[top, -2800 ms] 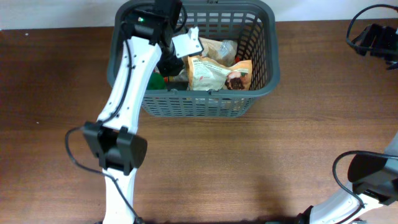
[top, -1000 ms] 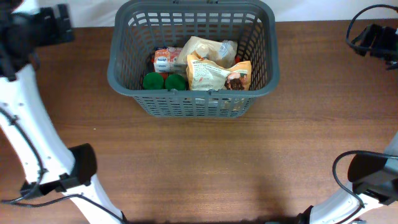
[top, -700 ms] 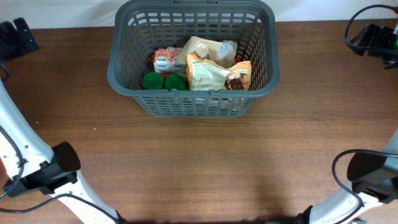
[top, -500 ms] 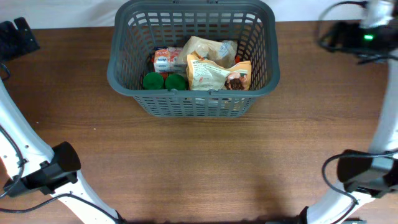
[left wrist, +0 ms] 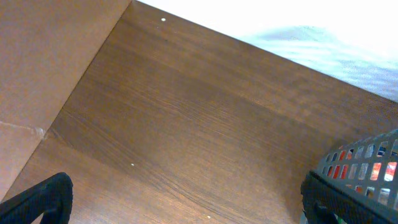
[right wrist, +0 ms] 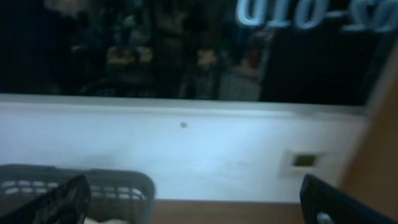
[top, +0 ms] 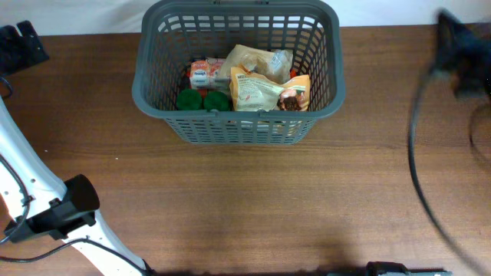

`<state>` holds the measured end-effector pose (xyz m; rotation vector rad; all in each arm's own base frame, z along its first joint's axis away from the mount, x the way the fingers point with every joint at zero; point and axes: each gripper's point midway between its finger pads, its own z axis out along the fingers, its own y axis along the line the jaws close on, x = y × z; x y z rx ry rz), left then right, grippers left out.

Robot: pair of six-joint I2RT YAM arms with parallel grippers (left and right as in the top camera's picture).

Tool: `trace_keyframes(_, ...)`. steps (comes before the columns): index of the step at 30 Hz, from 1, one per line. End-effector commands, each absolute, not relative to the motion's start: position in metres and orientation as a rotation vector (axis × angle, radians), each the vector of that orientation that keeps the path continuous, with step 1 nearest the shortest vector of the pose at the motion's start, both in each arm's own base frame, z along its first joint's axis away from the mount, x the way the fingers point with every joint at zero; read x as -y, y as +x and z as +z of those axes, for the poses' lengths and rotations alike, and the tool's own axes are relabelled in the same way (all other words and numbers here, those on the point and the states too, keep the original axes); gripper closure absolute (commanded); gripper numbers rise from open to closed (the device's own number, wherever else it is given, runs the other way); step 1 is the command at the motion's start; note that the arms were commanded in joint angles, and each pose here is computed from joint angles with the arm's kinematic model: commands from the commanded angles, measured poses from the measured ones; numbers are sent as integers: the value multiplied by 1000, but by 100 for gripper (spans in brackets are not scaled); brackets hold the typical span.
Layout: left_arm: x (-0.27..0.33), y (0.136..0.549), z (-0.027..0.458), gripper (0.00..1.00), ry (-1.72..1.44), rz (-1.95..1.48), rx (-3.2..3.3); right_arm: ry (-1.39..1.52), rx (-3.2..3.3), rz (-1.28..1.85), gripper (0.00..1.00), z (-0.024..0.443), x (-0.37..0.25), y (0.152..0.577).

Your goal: Pack container

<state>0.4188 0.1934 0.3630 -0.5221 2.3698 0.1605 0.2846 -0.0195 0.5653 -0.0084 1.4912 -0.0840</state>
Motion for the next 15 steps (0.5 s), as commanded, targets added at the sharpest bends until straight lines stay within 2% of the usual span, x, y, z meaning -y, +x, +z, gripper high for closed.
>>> trace_keyframes(1, -193, 420, 361, 1, -534, 143, -2372, 64, -1467, -162, 1, 498, 36, 247)
trace_keyframes(4, -193, 420, 361, 1, -534, 143, -2372, 65, -1445, -164, 1, 431, 31, 213)
trace_keyframes(7, -193, 420, 361, 1, -534, 143, -2372, 71, -1510, -145, 1, 348, 28, 202)
trace_keyframes(15, -193, 420, 361, 1, -534, 143, -2372, 90, -1594, -162, 1, 258, 33, 208)
